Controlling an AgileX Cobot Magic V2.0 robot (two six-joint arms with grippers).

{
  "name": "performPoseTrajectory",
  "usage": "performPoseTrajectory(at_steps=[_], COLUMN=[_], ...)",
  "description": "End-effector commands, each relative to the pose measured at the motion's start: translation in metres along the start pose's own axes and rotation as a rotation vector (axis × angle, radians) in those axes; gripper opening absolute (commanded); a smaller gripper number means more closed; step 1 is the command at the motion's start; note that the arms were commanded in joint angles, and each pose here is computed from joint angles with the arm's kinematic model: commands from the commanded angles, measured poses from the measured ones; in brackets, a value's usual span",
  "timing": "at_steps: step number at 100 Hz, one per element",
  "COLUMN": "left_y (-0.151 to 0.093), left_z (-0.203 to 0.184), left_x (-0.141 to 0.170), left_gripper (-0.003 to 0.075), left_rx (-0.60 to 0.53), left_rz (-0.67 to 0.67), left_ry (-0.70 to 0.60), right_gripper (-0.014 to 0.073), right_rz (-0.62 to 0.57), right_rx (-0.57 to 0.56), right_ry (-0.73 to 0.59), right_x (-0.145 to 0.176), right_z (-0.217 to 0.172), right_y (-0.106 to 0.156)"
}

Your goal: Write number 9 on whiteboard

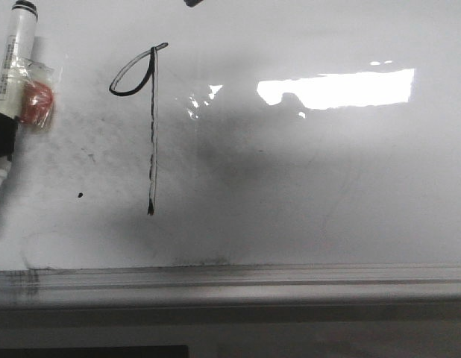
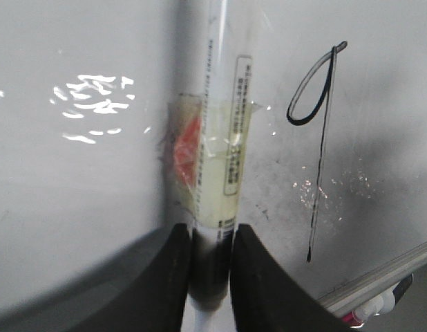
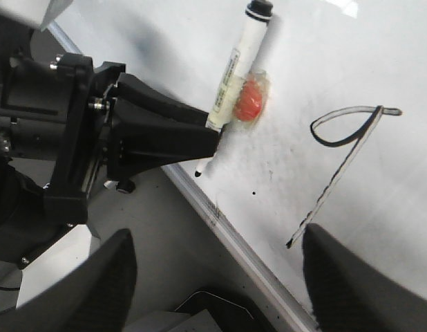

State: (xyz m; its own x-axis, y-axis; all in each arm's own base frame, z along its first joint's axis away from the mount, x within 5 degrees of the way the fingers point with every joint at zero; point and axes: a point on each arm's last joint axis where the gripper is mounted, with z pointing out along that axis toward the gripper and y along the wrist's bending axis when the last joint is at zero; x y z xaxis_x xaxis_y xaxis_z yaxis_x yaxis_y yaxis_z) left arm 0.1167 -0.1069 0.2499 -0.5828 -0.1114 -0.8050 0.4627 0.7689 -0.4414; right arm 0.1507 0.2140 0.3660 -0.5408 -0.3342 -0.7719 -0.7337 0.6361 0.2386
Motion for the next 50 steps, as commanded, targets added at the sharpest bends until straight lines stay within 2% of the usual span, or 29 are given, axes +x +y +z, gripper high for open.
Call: performPoseTrajectory(at_steps=[1,9,15,22,34,40,43,50], left_y=[-0.005,-0.006,-0.007,-0.009,-0.012,-0.014,-0.014,-0.014], left_z=[-0.004,-0.008,-0.012,-0.019,-0.040,-0.051,-0.056,-0.069], left_x=[-0.016,-0.018,-0.020,-0.023,-0.029,-0.030,-0.030,-0.029], left_gripper=[0.0291,0.0391,0.0413,0.0410,0.0404,0.0345,0.0291,0.0101], left_rx=[0.019,0.027,0.037,0.054,0.095,0.116,0.125,0.150], left_rz=[-0.018,-0.018,-0.015,-0.013,0.043,0.067,0.075,0.083], left_ry=[-0.098,-0.123,-0.150,-0.185,-0.275,-0.313,-0.331,-0.379], right_gripper=[0.0447,0.0430,0.0383,0.0284,0.0046,-0.0074,-0.0066,-0.0063], right_rz=[-0.006,-0.027,-0.047,-0.067,-0.091,-0.101,-0.108,-0.140], right_rx=[-0.023,-0.009,0.004,0.017,0.024,0.021,0.018,0.021], right_ry=[-0.121,-0.128,-0.131,-0.143,-0.203,-0.259,-0.301,-0.389], right_x=[-0.017,-0.017,-0.017,-0.015,-0.007,0.002,0.005,0.018], right_z=[-0.014,-0.015,-0.017,-0.020,-0.032,-0.041,-0.046,-0.058], right_y=[0.005,0.003,0.003,0.001,-0.001,-0.003,-0.004,-0.007])
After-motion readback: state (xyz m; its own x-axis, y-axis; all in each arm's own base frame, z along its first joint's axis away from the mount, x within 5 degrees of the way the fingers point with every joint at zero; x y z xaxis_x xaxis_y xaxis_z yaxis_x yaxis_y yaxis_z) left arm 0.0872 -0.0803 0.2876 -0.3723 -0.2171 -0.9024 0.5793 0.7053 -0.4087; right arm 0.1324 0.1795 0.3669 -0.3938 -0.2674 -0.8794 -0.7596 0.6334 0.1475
